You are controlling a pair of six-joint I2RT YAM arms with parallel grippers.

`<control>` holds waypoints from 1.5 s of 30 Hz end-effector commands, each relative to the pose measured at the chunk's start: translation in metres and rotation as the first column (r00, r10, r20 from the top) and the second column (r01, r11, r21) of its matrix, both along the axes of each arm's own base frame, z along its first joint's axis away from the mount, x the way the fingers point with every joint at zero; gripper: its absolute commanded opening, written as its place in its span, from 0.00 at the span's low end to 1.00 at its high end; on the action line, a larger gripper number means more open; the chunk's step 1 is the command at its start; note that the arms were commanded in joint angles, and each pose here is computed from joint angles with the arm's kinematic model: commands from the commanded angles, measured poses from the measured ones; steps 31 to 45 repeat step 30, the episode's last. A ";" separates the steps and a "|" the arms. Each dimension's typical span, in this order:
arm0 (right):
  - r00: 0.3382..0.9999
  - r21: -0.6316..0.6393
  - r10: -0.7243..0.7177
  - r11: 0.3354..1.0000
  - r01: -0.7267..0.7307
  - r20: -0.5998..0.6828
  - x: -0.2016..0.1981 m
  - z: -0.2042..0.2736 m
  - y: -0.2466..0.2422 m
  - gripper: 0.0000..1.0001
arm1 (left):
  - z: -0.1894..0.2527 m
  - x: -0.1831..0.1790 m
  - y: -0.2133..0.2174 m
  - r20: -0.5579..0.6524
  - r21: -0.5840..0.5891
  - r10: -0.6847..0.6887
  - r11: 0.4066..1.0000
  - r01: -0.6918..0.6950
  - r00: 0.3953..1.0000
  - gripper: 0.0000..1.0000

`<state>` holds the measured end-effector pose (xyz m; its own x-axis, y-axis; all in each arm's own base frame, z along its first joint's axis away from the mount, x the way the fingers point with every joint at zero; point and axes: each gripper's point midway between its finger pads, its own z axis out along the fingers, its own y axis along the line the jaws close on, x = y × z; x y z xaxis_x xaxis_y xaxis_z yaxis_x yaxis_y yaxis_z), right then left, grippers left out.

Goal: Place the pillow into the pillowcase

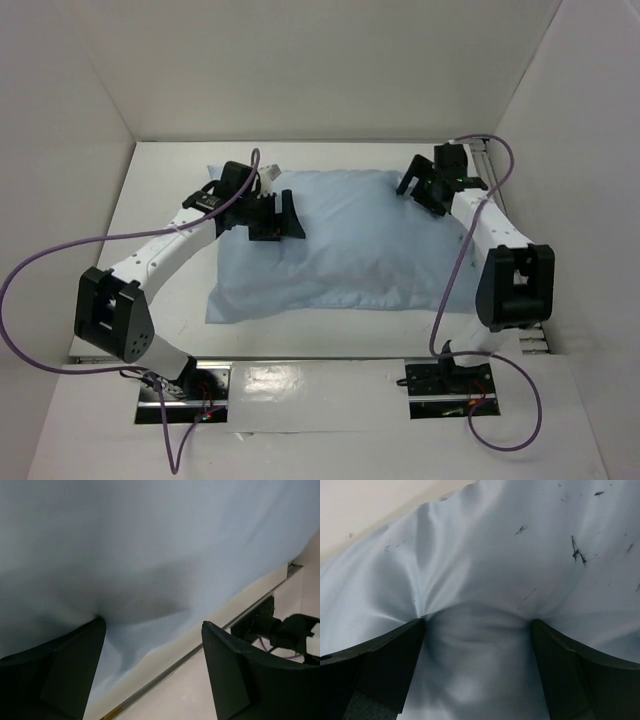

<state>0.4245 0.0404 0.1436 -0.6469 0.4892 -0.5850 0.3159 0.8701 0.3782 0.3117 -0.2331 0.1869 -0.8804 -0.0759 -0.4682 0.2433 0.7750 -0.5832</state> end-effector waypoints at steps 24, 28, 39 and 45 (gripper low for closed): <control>0.907 -0.325 -0.277 0.867 0.379 0.319 -0.017 0.170 -0.047 1.00 | 0.191 0.046 0.124 0.534 0.008 0.308 0.930 -0.369 0.788 1.00; 0.905 -0.354 -0.274 0.853 0.385 0.325 -0.044 0.162 -0.059 1.00 | 0.193 0.025 0.131 0.580 -0.005 0.301 0.930 -0.367 0.757 1.00; 0.898 -0.355 -0.275 0.847 0.395 0.344 -0.054 0.165 -0.063 1.00 | 0.195 0.019 0.129 0.593 -0.022 0.293 0.937 -0.349 0.750 1.00; 0.898 -0.355 -0.275 0.847 0.395 0.344 -0.054 0.165 -0.063 1.00 | 0.195 0.019 0.129 0.593 -0.022 0.293 0.937 -0.349 0.750 1.00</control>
